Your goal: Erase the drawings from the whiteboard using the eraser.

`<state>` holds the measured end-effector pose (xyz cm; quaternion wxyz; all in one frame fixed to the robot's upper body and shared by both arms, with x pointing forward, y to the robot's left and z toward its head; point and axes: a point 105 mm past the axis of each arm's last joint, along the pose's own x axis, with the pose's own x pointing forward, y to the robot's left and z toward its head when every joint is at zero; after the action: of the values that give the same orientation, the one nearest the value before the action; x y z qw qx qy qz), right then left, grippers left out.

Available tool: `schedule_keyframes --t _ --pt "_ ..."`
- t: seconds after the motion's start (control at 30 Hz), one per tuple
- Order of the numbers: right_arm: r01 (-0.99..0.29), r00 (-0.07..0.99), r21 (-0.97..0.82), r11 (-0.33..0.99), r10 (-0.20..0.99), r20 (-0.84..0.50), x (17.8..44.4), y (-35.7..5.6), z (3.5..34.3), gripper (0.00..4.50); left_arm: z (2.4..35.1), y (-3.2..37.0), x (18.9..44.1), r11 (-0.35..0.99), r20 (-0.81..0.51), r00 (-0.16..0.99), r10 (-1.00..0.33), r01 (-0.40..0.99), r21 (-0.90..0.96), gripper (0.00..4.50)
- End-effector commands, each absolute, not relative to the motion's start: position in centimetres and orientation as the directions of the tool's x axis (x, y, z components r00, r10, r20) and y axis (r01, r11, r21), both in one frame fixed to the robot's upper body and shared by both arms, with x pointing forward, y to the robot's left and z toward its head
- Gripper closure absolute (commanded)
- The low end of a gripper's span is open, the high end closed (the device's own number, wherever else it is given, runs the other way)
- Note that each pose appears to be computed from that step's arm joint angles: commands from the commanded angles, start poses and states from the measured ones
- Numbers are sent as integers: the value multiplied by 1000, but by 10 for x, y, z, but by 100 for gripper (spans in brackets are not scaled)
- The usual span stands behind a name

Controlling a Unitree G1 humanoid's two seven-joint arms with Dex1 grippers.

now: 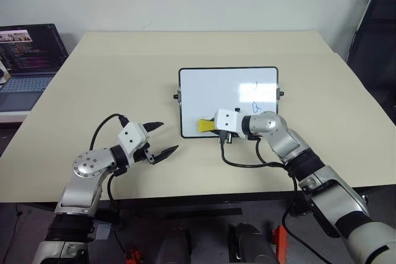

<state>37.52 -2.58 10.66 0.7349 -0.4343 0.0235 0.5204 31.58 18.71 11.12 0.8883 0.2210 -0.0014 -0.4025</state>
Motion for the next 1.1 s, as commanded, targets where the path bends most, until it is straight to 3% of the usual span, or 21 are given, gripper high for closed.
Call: schedule_keyframes --t 0.03,0.43,0.6,0.77,0.9,1.0,1.1 --pt "-793 488 -603 83 680 -548 379 -46 97 338 121 186 319 580 -143 679 -720 702 413 0" --pt "-652 686 -702 286 616 -387 419 -54 142 339 126 167 323 562 -110 645 -756 726 396 0" --pt "-689 635 -690 222 644 -427 407 -46 131 339 132 163 324 561 -95 640 -763 727 396 0" --pt "-778 506 -621 96 682 -528 378 -36 104 339 135 162 324 552 -97 632 -769 732 399 0" --pt "-816 454 -573 72 693 -560 363 -35 95 339 137 162 325 557 -91 635 -767 729 397 0" --pt "-801 490 -585 129 703 -516 368 -41 110 339 143 162 326 574 -65 639 -766 726 379 0" --pt "-774 541 -570 276 755 -370 376 -49 157 339 156 162 330 602 -15 648 -761 715 355 0"
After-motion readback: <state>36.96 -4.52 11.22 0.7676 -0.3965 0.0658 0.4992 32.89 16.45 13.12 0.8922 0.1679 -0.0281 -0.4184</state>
